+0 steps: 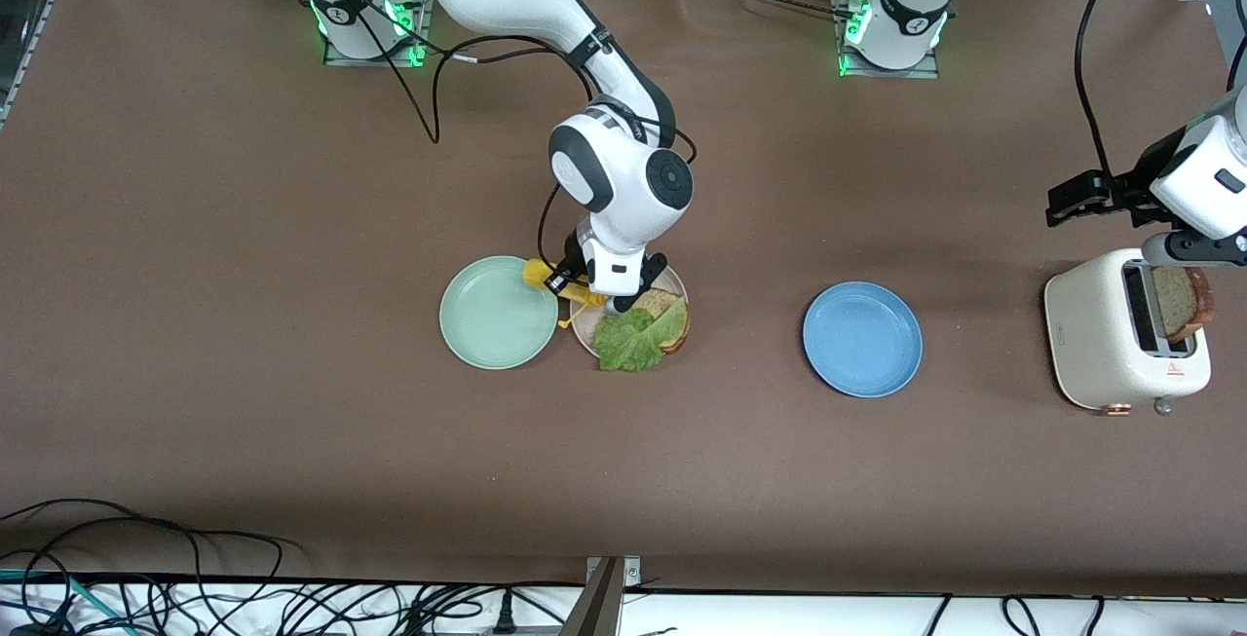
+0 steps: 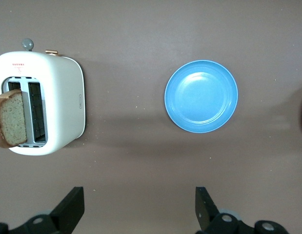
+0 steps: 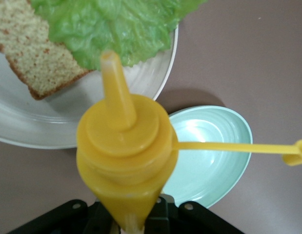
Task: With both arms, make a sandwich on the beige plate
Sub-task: 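Hold the mustard bottle tip over the lettuce with the right gripper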
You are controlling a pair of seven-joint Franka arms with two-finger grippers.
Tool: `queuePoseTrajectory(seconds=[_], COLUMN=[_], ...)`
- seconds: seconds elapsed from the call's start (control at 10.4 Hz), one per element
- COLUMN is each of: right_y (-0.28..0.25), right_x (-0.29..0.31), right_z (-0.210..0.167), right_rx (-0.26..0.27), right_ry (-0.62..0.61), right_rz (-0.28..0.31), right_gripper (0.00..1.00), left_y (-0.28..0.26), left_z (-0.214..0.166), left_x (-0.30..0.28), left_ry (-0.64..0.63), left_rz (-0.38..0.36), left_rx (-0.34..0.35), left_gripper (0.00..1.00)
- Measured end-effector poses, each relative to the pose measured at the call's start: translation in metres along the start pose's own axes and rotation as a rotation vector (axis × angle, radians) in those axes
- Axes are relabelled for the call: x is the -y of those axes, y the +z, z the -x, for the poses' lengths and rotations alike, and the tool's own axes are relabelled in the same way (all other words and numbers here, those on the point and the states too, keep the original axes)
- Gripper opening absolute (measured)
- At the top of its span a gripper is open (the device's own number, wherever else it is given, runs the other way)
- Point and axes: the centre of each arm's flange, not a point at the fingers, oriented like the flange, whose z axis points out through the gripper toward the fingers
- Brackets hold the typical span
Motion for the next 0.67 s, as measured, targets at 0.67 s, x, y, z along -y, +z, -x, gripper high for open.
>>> queuePoseTrajectory(seconds=[0.67], right_y=[-0.003], right_x=[-0.013], right_z=[0.003], right_rx=[0.023], right_ry=[-0.033], right_rz=[-0.009], right_gripper=[0.18], left_y=[-0.001], left_z=[0.000], left_x=[0.000], left_ry=[0.000], left_rz=[0.000], left_rx=[-0.003], left_gripper=[1.00])
